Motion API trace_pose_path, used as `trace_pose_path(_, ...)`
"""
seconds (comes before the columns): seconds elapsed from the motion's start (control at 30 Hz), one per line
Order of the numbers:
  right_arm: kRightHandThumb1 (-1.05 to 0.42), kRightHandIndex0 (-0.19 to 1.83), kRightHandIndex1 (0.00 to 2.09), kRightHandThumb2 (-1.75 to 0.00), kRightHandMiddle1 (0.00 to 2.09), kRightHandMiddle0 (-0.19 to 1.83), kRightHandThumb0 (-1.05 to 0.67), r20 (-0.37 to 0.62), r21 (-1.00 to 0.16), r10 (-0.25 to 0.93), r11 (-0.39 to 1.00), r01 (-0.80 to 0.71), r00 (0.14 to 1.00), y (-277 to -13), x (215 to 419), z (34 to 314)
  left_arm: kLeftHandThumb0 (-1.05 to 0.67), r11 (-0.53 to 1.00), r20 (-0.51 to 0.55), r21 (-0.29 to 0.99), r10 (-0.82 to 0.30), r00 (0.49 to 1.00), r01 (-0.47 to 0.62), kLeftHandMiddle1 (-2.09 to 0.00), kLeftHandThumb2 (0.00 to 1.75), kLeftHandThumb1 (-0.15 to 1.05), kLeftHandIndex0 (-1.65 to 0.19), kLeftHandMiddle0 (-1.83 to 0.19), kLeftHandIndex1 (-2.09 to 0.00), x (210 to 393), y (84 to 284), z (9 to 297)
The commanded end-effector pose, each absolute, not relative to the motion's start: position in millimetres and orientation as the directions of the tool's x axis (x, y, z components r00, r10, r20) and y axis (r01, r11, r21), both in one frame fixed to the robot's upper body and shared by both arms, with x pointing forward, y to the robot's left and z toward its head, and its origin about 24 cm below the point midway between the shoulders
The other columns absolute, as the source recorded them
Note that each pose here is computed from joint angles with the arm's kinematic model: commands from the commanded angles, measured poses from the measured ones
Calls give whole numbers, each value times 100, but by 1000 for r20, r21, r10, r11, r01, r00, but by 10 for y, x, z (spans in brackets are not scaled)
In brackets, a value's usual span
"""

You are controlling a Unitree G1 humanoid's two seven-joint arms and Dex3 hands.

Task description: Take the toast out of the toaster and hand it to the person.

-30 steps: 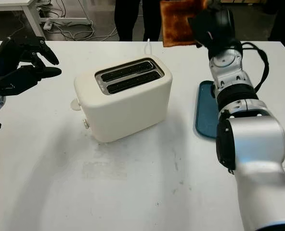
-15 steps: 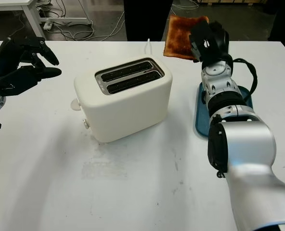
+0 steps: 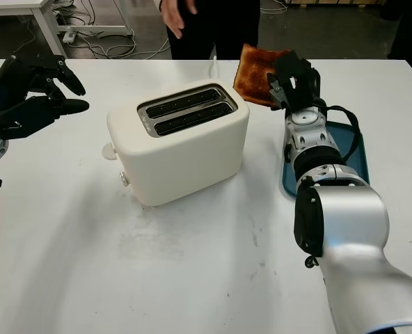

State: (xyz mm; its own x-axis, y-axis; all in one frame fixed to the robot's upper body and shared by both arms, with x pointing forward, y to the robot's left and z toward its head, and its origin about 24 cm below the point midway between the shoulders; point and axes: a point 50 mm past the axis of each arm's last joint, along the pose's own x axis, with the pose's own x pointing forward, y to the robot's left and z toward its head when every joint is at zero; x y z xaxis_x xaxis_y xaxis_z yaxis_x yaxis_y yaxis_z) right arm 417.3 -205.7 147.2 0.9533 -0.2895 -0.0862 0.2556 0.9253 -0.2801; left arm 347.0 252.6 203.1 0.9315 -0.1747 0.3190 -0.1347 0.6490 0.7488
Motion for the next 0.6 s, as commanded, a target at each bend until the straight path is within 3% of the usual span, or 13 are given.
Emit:
trace_pose_path(0.0, -92, 67, 175, -39, 175, 35, -19, -110, -261, -294, 930, 258, 949, -2047, 4159, 1408, -105, 662, 317, 738, -168, 934, -131, -112, 0, 84, -83, -98, -117, 3454, 2556, 1990)
trace_pose_path(0.3, -92, 69, 175, -39, 175, 42, -21, -95, -274, -295, 926, 260, 951, -2060, 4161, 1428, -105, 653, 327, 745, -180, 928, -135, -114, 1, 88, -82, -98, -119, 3464, 2564, 1989)
trace_pose_path(0.57, -92, 66, 175, -42, 175, 32, -24, -95, -313, -290, 917, 248, 952, -2066, 4172, 1468, -105, 659, 328, 740, -175, 928, -137, -112, 0, 85, -84, -100, -118, 3466, 2561, 1994)
